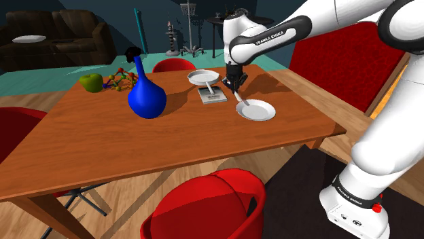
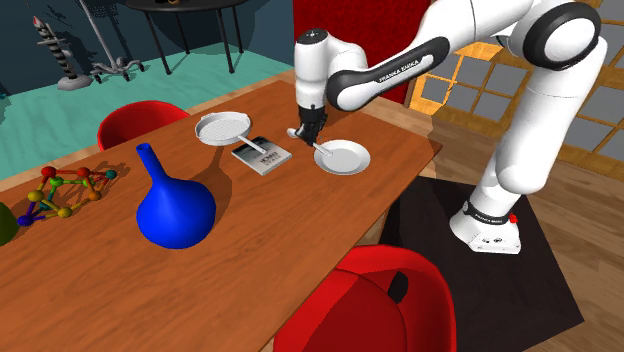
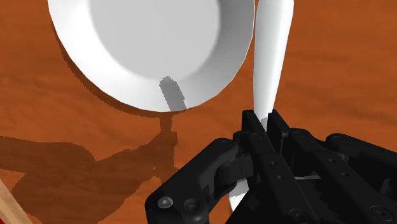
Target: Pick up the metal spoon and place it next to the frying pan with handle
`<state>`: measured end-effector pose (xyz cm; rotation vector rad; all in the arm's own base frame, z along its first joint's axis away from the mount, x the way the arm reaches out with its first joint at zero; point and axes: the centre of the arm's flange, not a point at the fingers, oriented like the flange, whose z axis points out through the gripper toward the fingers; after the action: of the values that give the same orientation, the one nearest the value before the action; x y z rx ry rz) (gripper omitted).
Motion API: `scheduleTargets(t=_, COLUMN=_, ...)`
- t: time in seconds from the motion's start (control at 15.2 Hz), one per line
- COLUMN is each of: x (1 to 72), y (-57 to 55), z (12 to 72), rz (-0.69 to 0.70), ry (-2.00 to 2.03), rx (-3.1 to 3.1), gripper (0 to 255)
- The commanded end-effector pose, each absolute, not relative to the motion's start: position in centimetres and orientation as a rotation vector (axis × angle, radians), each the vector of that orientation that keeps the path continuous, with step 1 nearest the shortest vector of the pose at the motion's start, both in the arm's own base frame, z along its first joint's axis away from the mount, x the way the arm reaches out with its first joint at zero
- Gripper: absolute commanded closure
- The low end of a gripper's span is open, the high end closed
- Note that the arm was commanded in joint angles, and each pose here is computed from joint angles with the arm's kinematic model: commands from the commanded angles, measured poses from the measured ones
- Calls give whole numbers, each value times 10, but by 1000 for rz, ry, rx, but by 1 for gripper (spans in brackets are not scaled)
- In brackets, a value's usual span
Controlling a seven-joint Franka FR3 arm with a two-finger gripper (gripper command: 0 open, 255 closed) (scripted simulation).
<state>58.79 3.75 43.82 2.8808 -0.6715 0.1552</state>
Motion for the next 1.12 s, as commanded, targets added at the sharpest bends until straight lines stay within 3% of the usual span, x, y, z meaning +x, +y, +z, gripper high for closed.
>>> scheduleTargets(t=0.0, x=595, y=12, z=439, rz=156, ry=-669, rx=2881, gripper=255)
scheduleTargets(t=0.53, x=616, y=-87, z=439, rz=156, ry=-669, rx=2881, gripper=255)
scheduleTargets(t=1.06, x=616, y=-87, z=397, rz=156, ry=-669, rx=2881, gripper=255)
